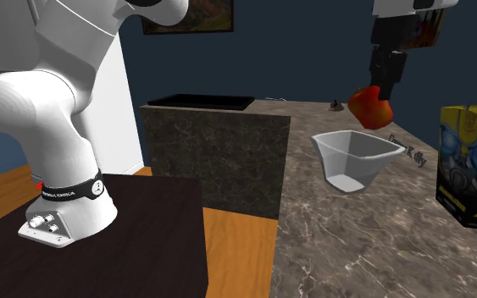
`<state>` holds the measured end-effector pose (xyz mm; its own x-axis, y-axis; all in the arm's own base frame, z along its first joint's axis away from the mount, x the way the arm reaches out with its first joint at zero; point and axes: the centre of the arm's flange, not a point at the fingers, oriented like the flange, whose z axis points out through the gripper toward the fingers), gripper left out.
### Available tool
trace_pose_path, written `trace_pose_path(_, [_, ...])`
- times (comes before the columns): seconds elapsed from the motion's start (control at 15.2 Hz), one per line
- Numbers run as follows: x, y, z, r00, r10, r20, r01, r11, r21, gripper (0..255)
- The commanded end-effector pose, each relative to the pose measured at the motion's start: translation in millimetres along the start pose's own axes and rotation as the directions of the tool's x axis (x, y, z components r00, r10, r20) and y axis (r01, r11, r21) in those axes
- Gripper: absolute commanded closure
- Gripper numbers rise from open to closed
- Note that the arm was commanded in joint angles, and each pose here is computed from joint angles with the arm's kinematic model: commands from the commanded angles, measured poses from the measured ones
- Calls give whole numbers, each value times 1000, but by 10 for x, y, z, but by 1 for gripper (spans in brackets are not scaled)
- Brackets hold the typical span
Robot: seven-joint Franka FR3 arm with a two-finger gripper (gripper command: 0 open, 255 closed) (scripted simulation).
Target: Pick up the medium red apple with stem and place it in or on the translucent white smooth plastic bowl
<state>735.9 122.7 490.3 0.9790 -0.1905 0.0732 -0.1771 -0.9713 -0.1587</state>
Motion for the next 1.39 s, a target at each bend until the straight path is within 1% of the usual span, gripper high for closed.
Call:
trace_pose_path(0.0, [-12,28,103,1000,0,-1,0,1000,0,255])
trace_pose_path(0.33, [-32,70,363,1000,0,-1,0,1000,0,255])
trace_pose_path(0.4, [-38,84,455,1000,0,-1,0,1000,0,255])
trace_pose_path(0.92, [-38,84,455,1000,0,-1,0,1000,0,255])
trace_pose_path(0.99, [-38,84,455,1000,0,-1,0,1000,0,0])
trace_pose_path(1.32, [-38,85,455,1000,0,-1,0,1000,0,0])
